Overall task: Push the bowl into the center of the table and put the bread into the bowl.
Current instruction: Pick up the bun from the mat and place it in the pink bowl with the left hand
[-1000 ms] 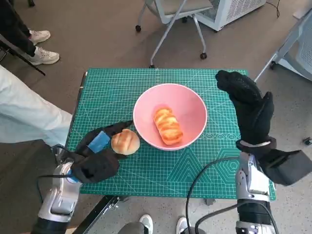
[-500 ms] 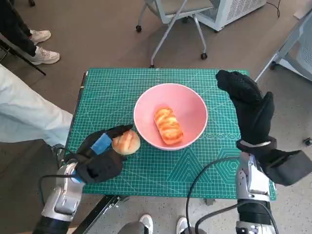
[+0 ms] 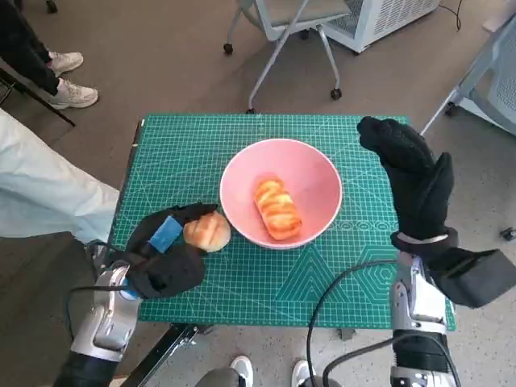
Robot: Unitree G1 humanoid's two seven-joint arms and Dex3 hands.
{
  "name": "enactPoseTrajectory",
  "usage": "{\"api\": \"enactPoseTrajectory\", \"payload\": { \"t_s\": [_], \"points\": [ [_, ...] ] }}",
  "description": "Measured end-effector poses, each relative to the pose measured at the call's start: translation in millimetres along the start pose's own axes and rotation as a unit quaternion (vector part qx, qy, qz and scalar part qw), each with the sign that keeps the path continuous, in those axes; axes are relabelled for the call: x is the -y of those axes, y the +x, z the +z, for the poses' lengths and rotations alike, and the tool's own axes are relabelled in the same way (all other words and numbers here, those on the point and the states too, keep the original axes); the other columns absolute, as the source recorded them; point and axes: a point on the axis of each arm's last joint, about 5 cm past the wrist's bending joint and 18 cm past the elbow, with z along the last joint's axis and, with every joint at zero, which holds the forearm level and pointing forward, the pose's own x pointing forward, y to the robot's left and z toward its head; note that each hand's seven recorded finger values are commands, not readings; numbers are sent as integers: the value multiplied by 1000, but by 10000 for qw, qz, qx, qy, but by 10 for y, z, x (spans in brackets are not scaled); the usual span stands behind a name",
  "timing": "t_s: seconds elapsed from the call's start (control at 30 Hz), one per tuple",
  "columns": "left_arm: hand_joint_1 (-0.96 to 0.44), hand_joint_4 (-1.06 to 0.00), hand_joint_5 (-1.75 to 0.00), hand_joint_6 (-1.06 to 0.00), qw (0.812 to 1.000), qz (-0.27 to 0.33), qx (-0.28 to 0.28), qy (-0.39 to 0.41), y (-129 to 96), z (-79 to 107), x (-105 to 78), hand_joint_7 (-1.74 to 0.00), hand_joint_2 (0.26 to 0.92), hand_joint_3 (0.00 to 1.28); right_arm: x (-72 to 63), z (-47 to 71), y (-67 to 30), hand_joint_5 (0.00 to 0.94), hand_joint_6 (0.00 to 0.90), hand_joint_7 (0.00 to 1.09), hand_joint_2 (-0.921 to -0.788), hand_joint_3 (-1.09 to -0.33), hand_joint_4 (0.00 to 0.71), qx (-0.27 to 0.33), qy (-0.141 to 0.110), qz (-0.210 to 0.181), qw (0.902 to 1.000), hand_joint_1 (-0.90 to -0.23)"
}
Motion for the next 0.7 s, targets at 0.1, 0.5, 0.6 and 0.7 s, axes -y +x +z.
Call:
{"api": "enactPoseTrajectory", "payload": {
  "t_s": [0.1,0.5,0.6,0.7],
  "points": [
    [2,-739,-1142,-623,10000,55,43,5,0,-2,5,-1124,919,46,0,0,0,0,49,516,-921,-847,199,0,0,1,10000,-697],
    [2,-751,-1128,-623,9995,120,301,-13,-9,-3,-8,-1142,919,44,-2,-3,-1,0,48,517,-921,-848,198,-9,1,6,10000,-697],
    [2,-754,-1124,-621,9994,127,332,-34,-19,-16,-23,-1145,919,43,-4,-5,-1,0,47,517,-921,-850,197,-14,3,10,10000,-697],
    [2,-765,-1106,-625,9992,153,363,-42,-39,-33,-54,-1145,920,35,-6,-6,0,0,47,518,-921,-849,198,-16,4,17,10000,-697]
  ]
}}
